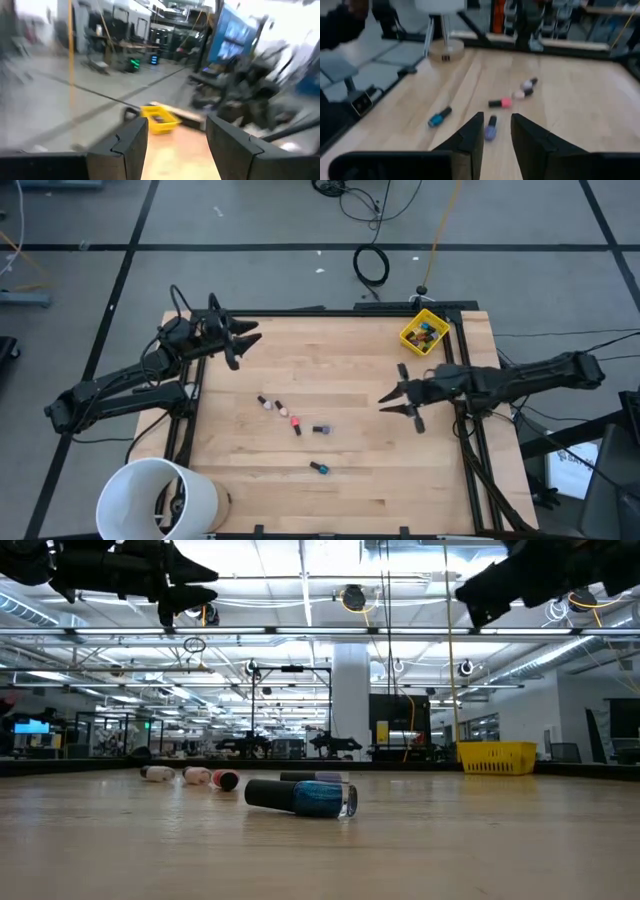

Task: Pick & Place Nail Polish
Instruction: Put the dark blue nail polish bottle into the yellow bin

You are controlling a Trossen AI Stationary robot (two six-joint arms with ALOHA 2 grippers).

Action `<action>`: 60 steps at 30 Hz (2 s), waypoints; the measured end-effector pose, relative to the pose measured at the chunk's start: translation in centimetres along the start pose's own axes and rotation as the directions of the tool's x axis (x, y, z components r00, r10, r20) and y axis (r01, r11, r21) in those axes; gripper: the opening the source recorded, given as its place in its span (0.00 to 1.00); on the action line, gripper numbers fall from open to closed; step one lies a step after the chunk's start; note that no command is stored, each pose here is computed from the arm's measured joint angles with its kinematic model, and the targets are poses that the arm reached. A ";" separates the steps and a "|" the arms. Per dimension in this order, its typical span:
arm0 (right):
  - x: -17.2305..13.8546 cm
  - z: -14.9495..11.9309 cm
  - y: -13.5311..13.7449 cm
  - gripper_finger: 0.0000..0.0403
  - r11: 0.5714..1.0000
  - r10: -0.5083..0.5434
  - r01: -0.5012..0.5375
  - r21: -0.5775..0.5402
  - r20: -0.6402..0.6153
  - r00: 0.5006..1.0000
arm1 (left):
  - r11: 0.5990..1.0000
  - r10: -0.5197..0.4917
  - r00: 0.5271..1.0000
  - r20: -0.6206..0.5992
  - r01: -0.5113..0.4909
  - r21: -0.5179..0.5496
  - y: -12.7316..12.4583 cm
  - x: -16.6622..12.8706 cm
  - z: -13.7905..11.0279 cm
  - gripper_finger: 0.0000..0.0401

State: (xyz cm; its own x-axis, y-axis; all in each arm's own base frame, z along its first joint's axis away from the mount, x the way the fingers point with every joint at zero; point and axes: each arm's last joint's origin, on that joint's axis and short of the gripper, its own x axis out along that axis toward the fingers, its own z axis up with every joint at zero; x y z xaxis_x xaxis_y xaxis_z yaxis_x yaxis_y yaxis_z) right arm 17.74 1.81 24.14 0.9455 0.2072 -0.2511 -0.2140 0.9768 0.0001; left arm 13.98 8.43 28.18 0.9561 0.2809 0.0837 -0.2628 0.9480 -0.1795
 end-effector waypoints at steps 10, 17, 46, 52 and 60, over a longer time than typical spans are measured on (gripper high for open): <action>-3.0 -1.2 0.4 0.20 1.000 -0.003 0.004 -0.017 0.098 0.995 | 0.953 -0.012 1.000 0.025 0.018 -0.301 -0.1 0.0 0.2 0.49; -3.7 -1.1 0.5 0.20 1.000 -0.007 0.010 -0.022 0.138 0.990 | 0.977 -0.010 0.996 0.086 0.028 -0.212 -0.5 0.5 1.7 0.49; -3.4 -1.2 0.3 0.19 0.998 -0.060 0.062 -0.013 0.131 0.990 | 0.862 -0.265 0.611 -0.746 0.497 0.101 -16.0 14.1 -17.4 0.49; -3.4 -1.2 0.3 0.18 0.998 -0.060 0.062 -0.013 0.127 0.990 | 0.865 -0.090 0.562 -0.822 0.454 0.216 -16.4 15.4 -18.8 0.49; -3.3 -1.3 0.3 0.18 0.998 -0.060 0.062 -0.012 0.121 0.991 | 0.845 -0.150 0.494 -0.856 0.514 0.148 -16.4 15.3 -18.7 0.49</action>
State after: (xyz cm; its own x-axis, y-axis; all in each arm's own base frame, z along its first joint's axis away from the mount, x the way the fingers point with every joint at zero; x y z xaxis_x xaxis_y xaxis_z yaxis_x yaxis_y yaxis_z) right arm 14.23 1.36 23.75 0.9793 0.1536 -0.1317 -0.1584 0.9870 -0.0274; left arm 35.32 -5.67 14.05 0.6227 -0.1317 -0.7713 0.2502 0.9675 0.0368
